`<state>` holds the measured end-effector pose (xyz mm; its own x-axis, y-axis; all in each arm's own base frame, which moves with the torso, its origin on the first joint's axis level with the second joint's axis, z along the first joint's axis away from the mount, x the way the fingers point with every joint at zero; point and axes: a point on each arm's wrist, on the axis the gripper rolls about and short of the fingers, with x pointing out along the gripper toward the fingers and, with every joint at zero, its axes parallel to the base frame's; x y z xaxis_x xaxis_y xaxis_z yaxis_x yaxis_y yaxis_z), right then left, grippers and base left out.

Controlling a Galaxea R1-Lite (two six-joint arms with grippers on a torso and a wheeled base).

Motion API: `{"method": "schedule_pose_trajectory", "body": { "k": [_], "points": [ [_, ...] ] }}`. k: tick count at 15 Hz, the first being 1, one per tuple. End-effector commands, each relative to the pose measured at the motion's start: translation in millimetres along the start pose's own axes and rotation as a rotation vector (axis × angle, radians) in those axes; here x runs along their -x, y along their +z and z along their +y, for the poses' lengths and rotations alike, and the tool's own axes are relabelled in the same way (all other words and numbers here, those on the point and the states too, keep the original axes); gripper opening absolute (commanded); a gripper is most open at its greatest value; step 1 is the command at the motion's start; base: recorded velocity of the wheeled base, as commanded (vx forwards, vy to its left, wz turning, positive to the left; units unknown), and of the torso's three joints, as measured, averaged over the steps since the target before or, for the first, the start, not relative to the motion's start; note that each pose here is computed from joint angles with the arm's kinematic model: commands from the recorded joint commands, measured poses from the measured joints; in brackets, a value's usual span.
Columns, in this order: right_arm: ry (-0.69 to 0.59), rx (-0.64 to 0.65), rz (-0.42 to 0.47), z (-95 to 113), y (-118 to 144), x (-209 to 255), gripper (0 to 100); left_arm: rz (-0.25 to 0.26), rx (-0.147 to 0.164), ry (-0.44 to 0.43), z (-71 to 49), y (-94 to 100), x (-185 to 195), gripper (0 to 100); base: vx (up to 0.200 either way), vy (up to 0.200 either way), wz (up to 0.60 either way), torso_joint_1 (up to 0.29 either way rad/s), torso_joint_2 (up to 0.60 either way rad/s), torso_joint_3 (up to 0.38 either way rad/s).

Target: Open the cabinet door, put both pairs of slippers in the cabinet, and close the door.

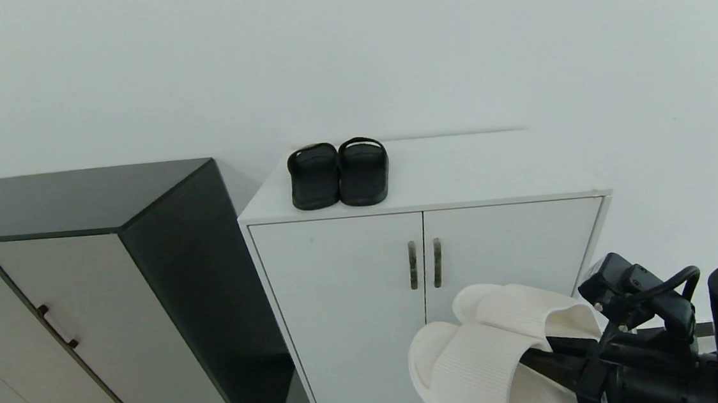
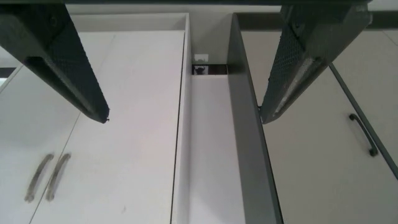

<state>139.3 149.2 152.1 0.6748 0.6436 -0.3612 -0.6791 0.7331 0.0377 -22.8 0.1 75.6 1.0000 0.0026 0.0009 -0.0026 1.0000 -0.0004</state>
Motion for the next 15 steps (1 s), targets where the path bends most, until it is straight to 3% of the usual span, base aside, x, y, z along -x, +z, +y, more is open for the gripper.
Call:
{"method": "schedule_pose_trajectory", "body": {
  "k": [1, 4, 6, 10, 11, 12, 15],
  "points": [
    [0.001, 0.002, 0.013, 0.3, -3.0, -0.9, 0, 0.001, 0.001, 0.001, 0.0, 0.1, -0.1, 100, 0.0, 0.0, 0.0, -0.188, 0.51, 0.305],
    [0.001, 0.003, 0.016, 0.1, -4.8, 0.5, 0, 0.002, -0.007, -0.001, 0.0, -0.1, -0.1, 100, 0.0, 0.0, 0.0, -0.185, 0.5, 0.317],
    [0.003, 0.001, 0.02, 0.1, -5.5, 0.3, 0, 0.003, -0.04, -0.029, -0.7, -0.3, -0.1, 100, 0.0, 0.0, 0.0, -0.164, 0.49, 0.32],
    [0.002, -0.005, 0.021, -0.3, -6.1, 0.7, 0, 0.003, -0.034, -0.03, -0.7, -0.3, -0.1, 100, 0.0, 0.0, 0.0, -0.14, 0.47, 0.336],
    [0.004, 0.0, 0.02, 0.0, -6.0, 1.1, 0, 0.004, 0.006, -0.032, -0.7, -0.3, -0.1, 100, 0.0, 0.0, 0.0, -0.124, 0.46, 0.344],
    [0.004, -0.005, 0.021, -0.2, -6.1, 0.7, 0, 0.007, 0.02, -0.03, -0.7, -0.2, -0.3, 100, 0.0, 0.0, 0.0, -0.11, 0.46, 0.349],
    [0.001, -0.006, 0.015, -0.2, -4.4, 0.4, 0, 0.004, 0.001, -0.032, -0.7, 1.7, -0.4, 100, 0.0, 0.0, 0.0, -0.087, 0.45, 0.367]
  ]
}}
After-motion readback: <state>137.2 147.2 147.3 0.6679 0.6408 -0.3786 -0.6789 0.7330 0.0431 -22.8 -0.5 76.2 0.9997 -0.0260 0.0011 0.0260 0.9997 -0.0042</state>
